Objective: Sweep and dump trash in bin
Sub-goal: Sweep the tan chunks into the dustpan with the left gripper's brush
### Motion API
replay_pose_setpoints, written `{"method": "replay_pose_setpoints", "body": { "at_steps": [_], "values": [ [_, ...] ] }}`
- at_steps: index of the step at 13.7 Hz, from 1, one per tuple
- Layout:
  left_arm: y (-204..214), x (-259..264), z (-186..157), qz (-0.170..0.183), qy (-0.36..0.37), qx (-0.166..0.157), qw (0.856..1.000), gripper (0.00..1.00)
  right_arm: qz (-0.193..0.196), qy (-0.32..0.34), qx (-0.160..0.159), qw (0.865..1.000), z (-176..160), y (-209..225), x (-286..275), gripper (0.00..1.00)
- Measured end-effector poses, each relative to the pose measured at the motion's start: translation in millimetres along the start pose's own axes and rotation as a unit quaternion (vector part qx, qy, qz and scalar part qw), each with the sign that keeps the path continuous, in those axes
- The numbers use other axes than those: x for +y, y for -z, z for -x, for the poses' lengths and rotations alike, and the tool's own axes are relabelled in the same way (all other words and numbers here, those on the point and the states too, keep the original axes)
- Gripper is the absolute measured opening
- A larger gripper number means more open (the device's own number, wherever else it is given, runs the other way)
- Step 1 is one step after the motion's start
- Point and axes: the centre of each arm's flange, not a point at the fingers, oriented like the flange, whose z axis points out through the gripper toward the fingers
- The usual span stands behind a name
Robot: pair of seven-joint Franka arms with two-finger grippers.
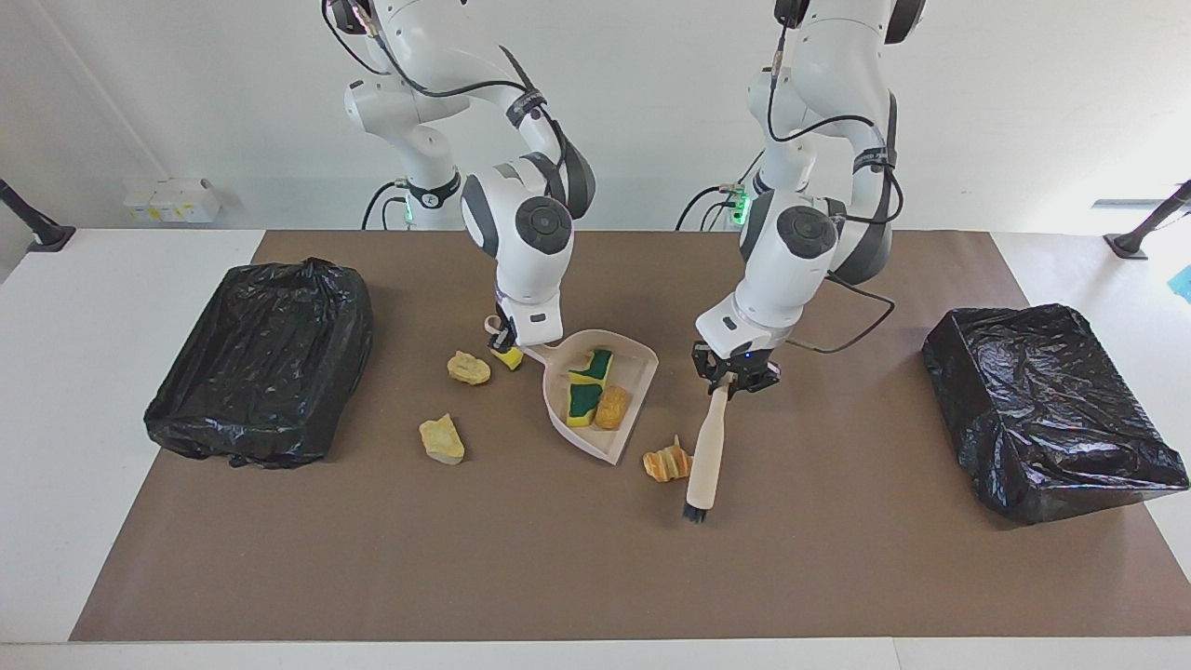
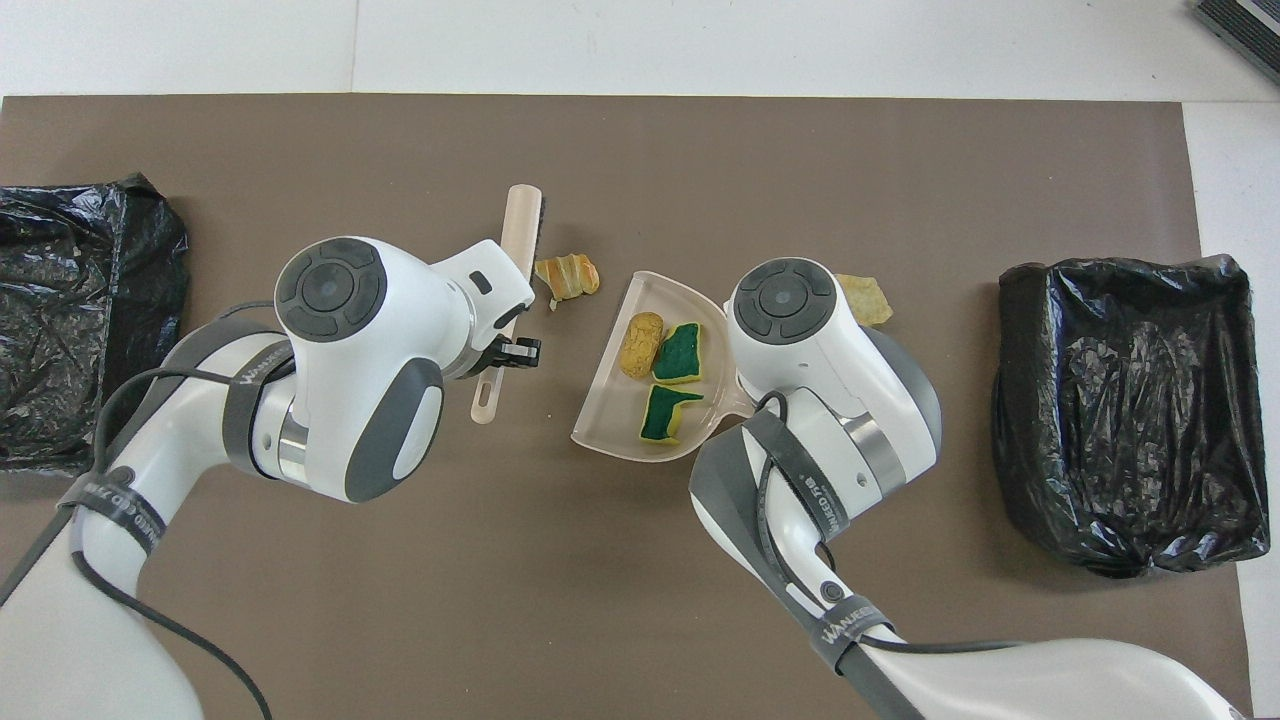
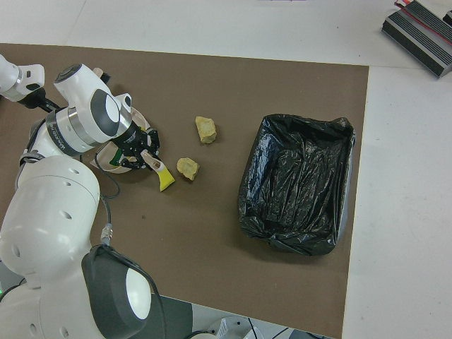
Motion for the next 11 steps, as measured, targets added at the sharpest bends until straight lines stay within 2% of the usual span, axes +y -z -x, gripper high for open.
{"method": "replay_pose_setpoints", "body": {
  "at_steps": [2,4,5,11],
  "values": [
    [-7,-22,3,0.0,-0.038,-0.009,0.999,0.27,0.0,0.0,0.0,1.0,0,0,0,0.32],
    [-14,-20,11,0.007,-0.076,-0.047,0.996,0.27,0.0,0.0,0.0,1.0,0,0,0,0.32],
    [-17,-13,16,0.012,-0.101,-0.069,0.992,0.27,0.0,0.0,0.0,1.0,0,0,0,0.32],
    [-12,77,44,0.025,-0.19,-0.143,0.971,0.27,-0.002,-0.001,-0.001,1.0,0,-1,-1,0.32]
  ]
}}
